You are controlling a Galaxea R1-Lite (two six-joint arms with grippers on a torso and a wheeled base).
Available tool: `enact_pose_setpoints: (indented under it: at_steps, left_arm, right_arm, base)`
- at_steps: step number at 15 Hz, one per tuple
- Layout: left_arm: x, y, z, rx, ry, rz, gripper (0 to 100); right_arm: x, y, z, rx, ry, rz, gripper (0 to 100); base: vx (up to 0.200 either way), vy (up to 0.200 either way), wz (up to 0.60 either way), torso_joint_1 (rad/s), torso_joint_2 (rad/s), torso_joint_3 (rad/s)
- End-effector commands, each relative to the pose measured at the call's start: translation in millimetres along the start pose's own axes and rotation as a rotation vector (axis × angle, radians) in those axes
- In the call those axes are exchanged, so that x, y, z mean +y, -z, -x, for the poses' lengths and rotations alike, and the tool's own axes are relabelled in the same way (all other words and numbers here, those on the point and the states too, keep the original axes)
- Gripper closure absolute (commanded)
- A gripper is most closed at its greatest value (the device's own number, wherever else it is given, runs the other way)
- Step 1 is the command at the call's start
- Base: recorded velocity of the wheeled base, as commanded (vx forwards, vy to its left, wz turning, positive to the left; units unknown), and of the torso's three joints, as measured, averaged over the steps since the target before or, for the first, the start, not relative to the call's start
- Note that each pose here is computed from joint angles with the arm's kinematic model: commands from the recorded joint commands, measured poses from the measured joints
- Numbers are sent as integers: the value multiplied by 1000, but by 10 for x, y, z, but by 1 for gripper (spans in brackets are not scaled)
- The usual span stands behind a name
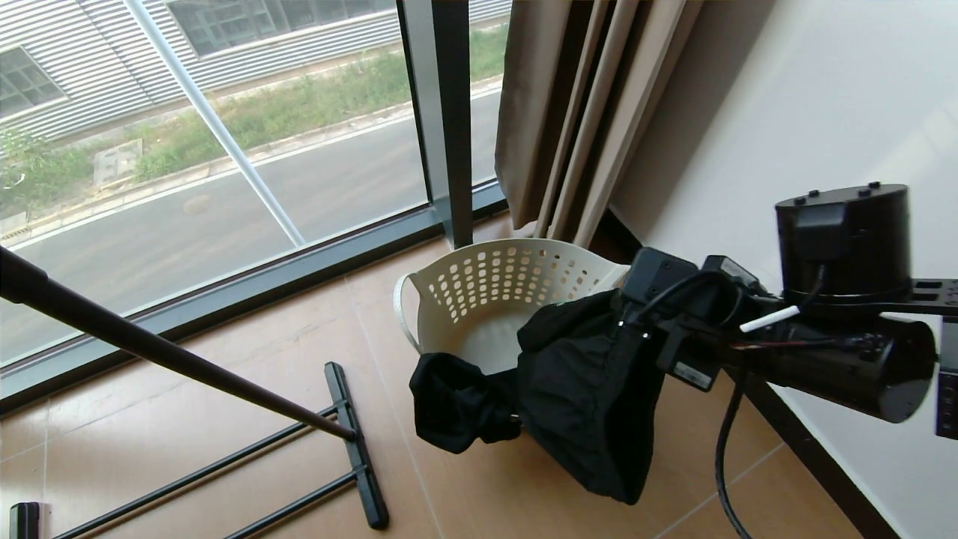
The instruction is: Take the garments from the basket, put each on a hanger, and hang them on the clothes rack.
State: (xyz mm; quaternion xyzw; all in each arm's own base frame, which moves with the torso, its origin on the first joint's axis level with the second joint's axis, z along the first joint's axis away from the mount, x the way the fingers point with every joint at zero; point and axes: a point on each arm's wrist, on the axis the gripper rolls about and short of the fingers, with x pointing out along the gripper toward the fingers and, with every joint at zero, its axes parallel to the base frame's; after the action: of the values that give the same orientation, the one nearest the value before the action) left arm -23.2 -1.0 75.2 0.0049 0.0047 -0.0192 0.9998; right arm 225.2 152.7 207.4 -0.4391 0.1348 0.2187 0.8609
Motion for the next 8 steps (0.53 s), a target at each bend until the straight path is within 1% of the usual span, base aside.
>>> enact_pose_setpoints:
  at_steps: [1,2,3,4,5,6,7,8]
  left_arm:
    - [0,0,-1,1,2,-1,0]
    - [0,-1,1,3,5,-1,0]
    - [0,-1,1,3,3,-1,0]
    - [0,-2,1,1,5,1,0]
    - [0,-1,1,3,5,-1,0]
    - [0,-1,1,3,5,-1,0]
    - [0,-1,1,3,5,-1,0]
    - [0,-1,1,3,3,-1,0]
  right_arm:
    - [-48,18,320,-66,28,-44,100]
    - [54,119,358,-89,-55,-128,100]
    - [101,172,379,-96,-91,-156,100]
    - [135,225,430,-124,-109,-245,100]
    - [135,216,420,-148,-111,-335,100]
    - [129,204,412,-163,-112,-400,100]
    - [117,176,384,-171,-110,-452,100]
    - [101,146,370,-177,-107,-451,100]
  base:
    - [0,0,0,0,0,0]
    - [0,0,0,0,0,0]
    - [0,0,0,0,0,0]
    - [0,0,0,-2,2,76]
    - [0,0,0,2,7,129]
    - [0,0,0,-2,2,168]
    - [0,0,0,-2,7,183]
    - [0,0,0,2,2,183]
